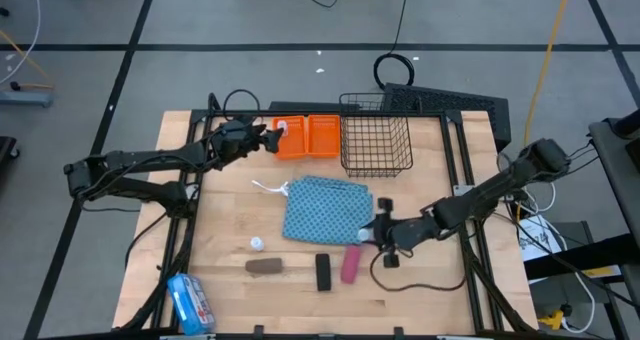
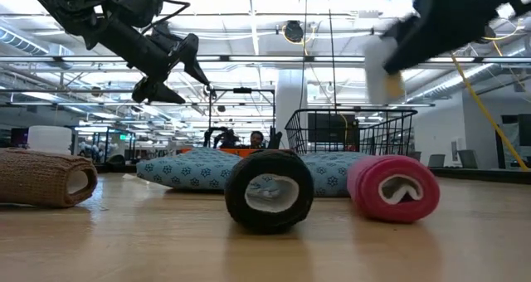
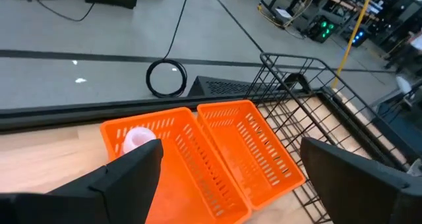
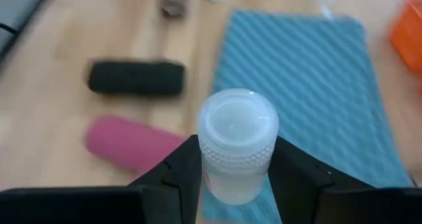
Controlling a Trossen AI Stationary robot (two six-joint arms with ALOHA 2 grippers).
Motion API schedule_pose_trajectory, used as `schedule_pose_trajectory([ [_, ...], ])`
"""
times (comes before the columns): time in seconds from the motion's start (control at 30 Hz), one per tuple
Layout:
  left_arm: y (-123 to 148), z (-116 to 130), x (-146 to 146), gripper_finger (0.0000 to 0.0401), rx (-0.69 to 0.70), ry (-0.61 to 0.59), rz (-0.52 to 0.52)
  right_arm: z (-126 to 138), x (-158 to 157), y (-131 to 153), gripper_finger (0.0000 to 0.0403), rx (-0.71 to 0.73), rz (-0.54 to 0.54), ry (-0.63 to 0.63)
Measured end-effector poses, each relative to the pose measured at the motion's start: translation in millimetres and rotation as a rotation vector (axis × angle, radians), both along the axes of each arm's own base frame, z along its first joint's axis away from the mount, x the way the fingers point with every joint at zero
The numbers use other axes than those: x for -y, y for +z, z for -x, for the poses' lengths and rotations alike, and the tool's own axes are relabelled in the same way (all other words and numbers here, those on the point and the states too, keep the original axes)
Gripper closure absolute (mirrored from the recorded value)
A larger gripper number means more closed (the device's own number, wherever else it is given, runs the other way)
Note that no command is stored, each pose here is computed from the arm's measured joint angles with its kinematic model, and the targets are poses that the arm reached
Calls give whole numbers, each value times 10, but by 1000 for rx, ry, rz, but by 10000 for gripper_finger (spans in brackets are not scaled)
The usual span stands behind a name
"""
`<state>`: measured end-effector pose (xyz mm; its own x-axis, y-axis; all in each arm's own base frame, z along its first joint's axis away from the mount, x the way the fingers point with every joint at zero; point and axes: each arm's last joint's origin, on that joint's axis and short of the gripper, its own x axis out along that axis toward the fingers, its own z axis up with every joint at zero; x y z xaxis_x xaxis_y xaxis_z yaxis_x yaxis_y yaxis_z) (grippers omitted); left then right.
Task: Pick & Place Medicine items
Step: Put the right transparent pill bottle into the left orange basket
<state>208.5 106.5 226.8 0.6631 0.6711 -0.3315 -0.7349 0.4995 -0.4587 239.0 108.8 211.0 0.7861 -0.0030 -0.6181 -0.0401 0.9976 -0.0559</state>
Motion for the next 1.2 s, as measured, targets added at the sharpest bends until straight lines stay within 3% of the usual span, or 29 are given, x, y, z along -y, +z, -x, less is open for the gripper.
schedule_pose_trajectory([
  [0.23,-3,1,2,34,-23,-9,-18,519,244,-367,270,-11,-102,-176],
  [0.37,-3,1,1,34,-23,-8,-18,710,315,-642,270,32,-126,-196],
  [0.67,-2,7,-6,34,-47,6,-45,922,433,-980,270,73,-112,-194],
  [0.97,-2,7,-6,34,-44,9,-42,970,461,-1042,268,61,-101,-200],
  [1.2,-2,7,-6,34,-42,9,-41,1008,480,-1091,175,28,-109,-212],
])
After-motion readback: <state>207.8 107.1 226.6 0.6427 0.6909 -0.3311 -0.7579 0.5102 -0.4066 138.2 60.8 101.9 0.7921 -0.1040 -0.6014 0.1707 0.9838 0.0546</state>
